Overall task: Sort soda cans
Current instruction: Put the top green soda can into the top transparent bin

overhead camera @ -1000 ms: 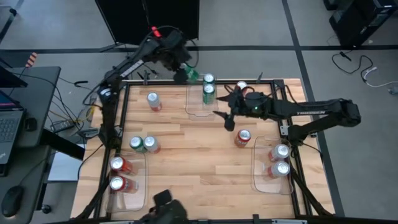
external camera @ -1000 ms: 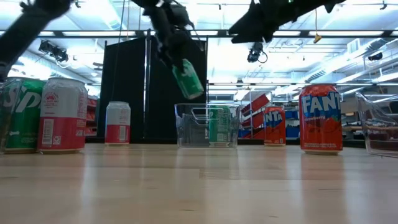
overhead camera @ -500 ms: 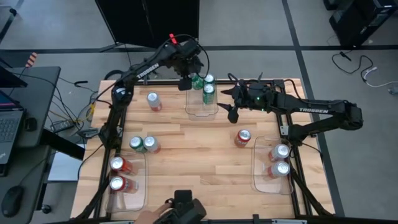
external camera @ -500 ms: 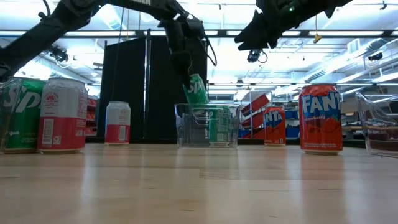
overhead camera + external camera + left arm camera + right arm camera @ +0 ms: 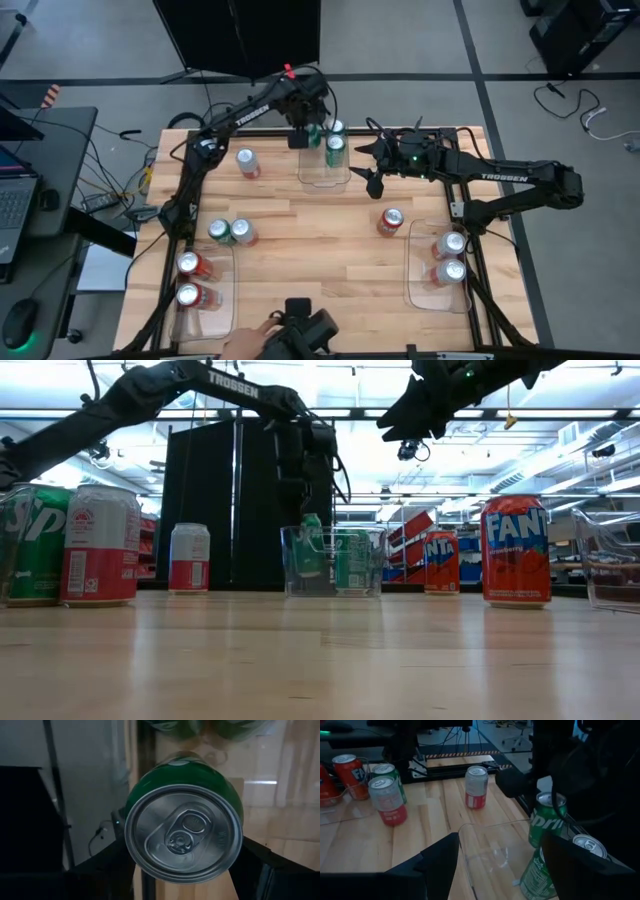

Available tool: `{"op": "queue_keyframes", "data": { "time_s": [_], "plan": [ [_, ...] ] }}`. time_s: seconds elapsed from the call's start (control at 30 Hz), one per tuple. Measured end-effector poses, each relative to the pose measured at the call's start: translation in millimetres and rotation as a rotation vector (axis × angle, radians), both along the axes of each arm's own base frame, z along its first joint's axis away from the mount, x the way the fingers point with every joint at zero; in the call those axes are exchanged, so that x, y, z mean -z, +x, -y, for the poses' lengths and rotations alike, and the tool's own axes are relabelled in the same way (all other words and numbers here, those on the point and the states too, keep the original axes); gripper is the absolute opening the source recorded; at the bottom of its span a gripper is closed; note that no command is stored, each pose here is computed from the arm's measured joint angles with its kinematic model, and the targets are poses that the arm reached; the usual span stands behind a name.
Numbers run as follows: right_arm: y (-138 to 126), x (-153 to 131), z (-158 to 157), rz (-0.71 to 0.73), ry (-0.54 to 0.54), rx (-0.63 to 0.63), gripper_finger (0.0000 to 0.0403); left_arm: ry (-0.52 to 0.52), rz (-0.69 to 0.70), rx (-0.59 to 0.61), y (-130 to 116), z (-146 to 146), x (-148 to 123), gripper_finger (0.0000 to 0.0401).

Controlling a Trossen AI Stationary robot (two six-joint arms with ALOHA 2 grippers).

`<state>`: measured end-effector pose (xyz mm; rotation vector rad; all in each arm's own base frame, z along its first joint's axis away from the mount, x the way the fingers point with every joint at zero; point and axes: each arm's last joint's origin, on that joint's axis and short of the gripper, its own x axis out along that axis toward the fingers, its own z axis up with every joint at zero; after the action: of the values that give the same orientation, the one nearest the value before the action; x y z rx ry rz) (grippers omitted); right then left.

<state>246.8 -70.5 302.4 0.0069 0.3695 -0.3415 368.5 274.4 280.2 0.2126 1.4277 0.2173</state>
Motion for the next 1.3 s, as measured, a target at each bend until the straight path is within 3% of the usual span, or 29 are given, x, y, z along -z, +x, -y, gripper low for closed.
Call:
{"op": "queue_keyframes", "data": {
  "time_s": [0.2,0.63,0.83,0.93,1.13,1.3],
  "plan": [
    [0.0,-0.1,0.0,0.000,0.000,0.000,0.0270,-0.038,-0.011,0.010,6.0,-3.3,16.3,0.0253],
    [0.1,0.0,0.0,0.001,0.000,0.000,0.0270,-0.034,0.012,0.018,13.8,-5.1,25.0,0.0256],
    [0.1,-0.1,0.0,0.001,0.000,0.000,0.0270,-0.044,0.028,0.026,15.9,-3.0,24.6,0.0331],
    [0.1,-0.1,0.0,0.001,0.000,0.000,0.0270,-0.039,0.037,0.028,16.6,-2.0,22.6,0.0346],
    [0.1,0.0,0.0,0.000,0.000,0.000,0.0270,-0.018,0.025,0.030,17.4,-1.5,22.4,0.0346],
    [0.0,0.2,0.0,-0.003,-0.005,-0.002,0.0270,0.058,-0.035,0.005,14.1,-2.6,19.5,0.0329]
  ]
}}
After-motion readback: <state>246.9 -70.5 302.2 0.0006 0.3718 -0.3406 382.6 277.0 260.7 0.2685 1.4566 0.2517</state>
